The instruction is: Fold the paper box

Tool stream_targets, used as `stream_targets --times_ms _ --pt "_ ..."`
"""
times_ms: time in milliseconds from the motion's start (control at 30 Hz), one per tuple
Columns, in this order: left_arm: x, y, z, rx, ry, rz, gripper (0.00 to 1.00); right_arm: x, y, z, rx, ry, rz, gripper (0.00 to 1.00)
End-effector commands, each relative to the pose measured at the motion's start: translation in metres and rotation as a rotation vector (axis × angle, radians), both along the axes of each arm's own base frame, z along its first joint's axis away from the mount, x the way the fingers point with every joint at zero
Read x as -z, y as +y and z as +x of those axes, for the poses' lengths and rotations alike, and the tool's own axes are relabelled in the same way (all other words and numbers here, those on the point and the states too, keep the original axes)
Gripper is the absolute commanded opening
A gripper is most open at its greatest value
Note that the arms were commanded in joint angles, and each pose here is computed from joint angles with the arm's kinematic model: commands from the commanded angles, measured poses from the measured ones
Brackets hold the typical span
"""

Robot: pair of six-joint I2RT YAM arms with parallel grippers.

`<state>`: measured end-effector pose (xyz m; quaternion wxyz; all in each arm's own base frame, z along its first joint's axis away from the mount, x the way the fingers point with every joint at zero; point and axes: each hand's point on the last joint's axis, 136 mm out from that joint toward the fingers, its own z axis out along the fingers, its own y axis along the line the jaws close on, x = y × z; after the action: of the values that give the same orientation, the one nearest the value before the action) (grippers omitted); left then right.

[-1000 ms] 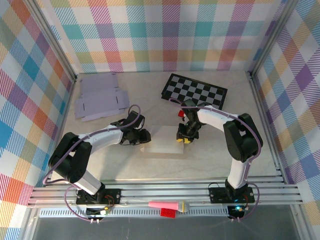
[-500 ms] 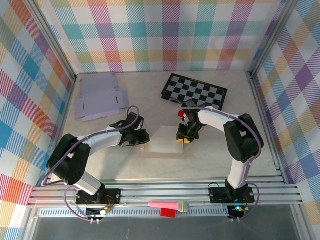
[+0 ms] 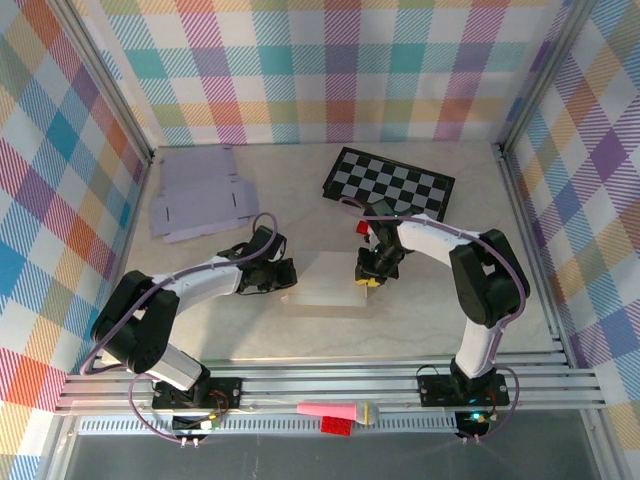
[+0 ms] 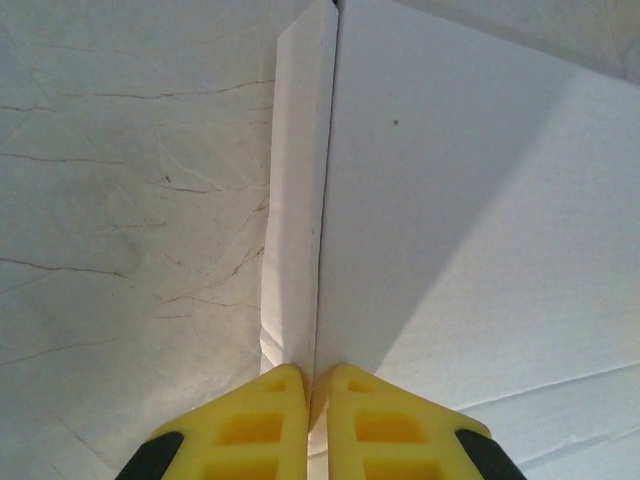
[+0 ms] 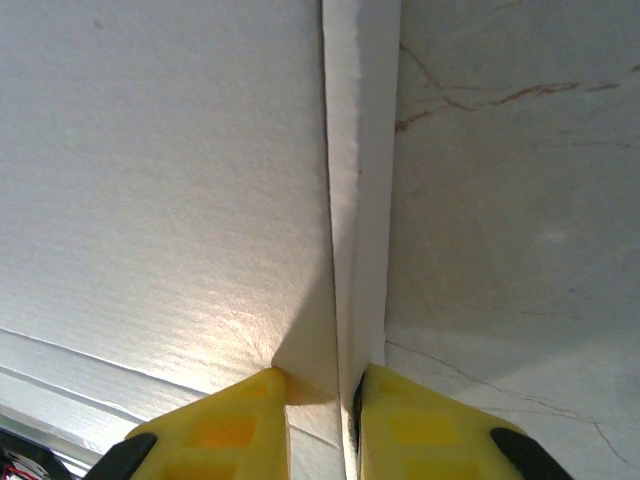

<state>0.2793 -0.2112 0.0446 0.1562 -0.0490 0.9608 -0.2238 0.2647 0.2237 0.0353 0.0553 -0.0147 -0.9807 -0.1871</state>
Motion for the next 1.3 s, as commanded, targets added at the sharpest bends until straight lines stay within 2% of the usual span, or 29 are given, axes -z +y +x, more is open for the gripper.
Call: stream_targets --times_ms 0,200,333,533,867,1033,1267 --pt "0.019 -0.004 -0.029 0.034 0.108 -0.017 0.01 0.022 -0.004 -0.015 -0.043 0.033 -0.037 0.21" --pt "0.02 -0.001 -0.034 0.023 0.109 -0.022 0.0 0.008 -0.013 -0.006 -0.042 -0.036 -0.023 0.38" --pt "0.02 0.0 -0.038 0.024 0.111 -0.036 0.0 -0.013 -0.013 0.004 -0.023 -0.126 0.086 0.59" --pt "0.023 0.003 -0.04 0.008 0.115 -0.05 0.0 -0.03 -0.004 0.011 -0.035 -0.169 0.223 0.75" --pt "0.027 0.007 -0.042 -0.006 0.127 -0.057 0.0 -0.03 -0.001 0.017 -0.045 -0.14 0.331 0.81" --pt "0.031 0.01 -0.043 -0.012 0.137 -0.05 0.0 -0.023 -0.016 0.018 -0.033 -0.126 0.262 0.82" --pt "0.035 0.017 -0.046 -0.042 0.146 -0.053 0.0 -0.018 -0.025 0.015 -0.005 -0.121 0.279 0.82"
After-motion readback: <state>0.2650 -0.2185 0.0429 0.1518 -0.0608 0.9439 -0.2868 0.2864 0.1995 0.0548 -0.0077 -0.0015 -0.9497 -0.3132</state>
